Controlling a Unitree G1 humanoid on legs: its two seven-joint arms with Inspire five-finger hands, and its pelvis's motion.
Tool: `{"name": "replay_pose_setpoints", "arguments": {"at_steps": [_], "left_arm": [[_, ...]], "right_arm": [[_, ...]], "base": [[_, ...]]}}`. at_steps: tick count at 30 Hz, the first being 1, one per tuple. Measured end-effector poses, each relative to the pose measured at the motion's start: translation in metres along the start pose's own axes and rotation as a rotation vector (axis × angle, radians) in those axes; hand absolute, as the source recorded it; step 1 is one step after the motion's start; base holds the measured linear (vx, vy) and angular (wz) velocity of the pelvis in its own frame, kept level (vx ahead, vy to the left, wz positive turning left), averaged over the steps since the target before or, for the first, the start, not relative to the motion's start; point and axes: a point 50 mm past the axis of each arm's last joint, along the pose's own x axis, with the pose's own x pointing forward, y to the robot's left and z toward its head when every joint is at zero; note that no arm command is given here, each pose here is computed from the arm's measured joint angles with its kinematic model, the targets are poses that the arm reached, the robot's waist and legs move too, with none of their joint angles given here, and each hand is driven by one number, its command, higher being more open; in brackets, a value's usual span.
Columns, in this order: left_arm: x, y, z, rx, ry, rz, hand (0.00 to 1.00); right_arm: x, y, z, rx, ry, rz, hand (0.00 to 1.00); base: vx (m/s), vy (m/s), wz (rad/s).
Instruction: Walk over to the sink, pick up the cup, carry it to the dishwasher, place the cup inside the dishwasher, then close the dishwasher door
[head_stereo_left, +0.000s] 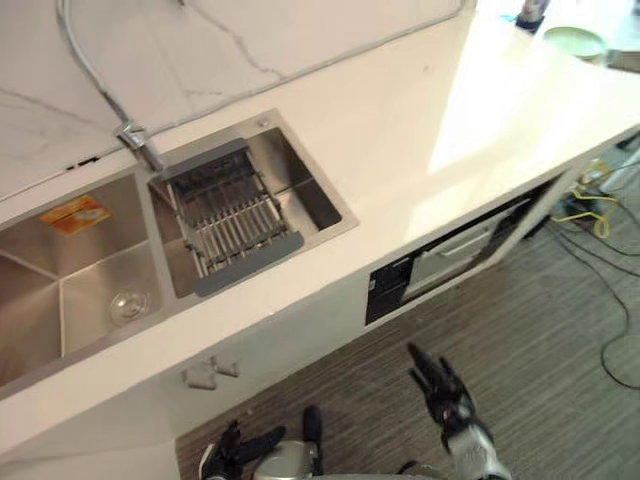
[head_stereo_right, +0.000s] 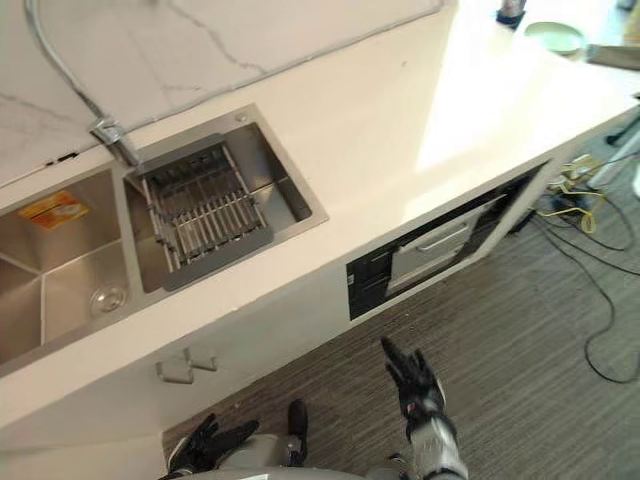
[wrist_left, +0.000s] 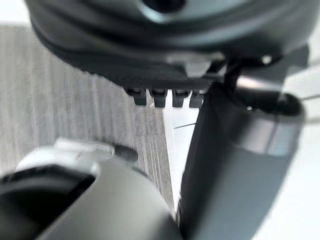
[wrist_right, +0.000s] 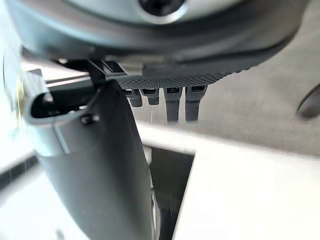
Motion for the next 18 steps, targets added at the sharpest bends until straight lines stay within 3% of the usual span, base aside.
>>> {"name": "replay_pose_setpoints", "arguments": {"at_steps": [5, 10, 14, 18], "left_arm": [[-0.001, 0.011, -0.005, -0.023, 0.026, 0.044, 1.0], [-0.001, 0.017, -0.006, -0.053, 0.055, 0.056, 1.0], [-0.002, 0.02, -0.01, -0.043, 0.088, 0.059, 1.0], [0.003, 0.017, -0.004, -0.024, 0.097, 0.085, 1.0]], "right_arm": [[-0.016, -0.047, -0.017, -0.147, 0.087, -0.197, 1.0], [-0.022, -0.061, -0.024, -0.234, 0.169, -0.277, 1.0], [-0.019, -0.057, -0.021, -0.243, 0.165, -0.282, 1.0], [-0.014, -0.037, -0.027, -0.408, 0.154, -0.244, 1.0]], "base": [[-0.08, 0.027, -0.15], [0.02, 0.083, 0.26], [0.17, 0.131, 0.35], [0.19, 0.111, 0.57]]}}
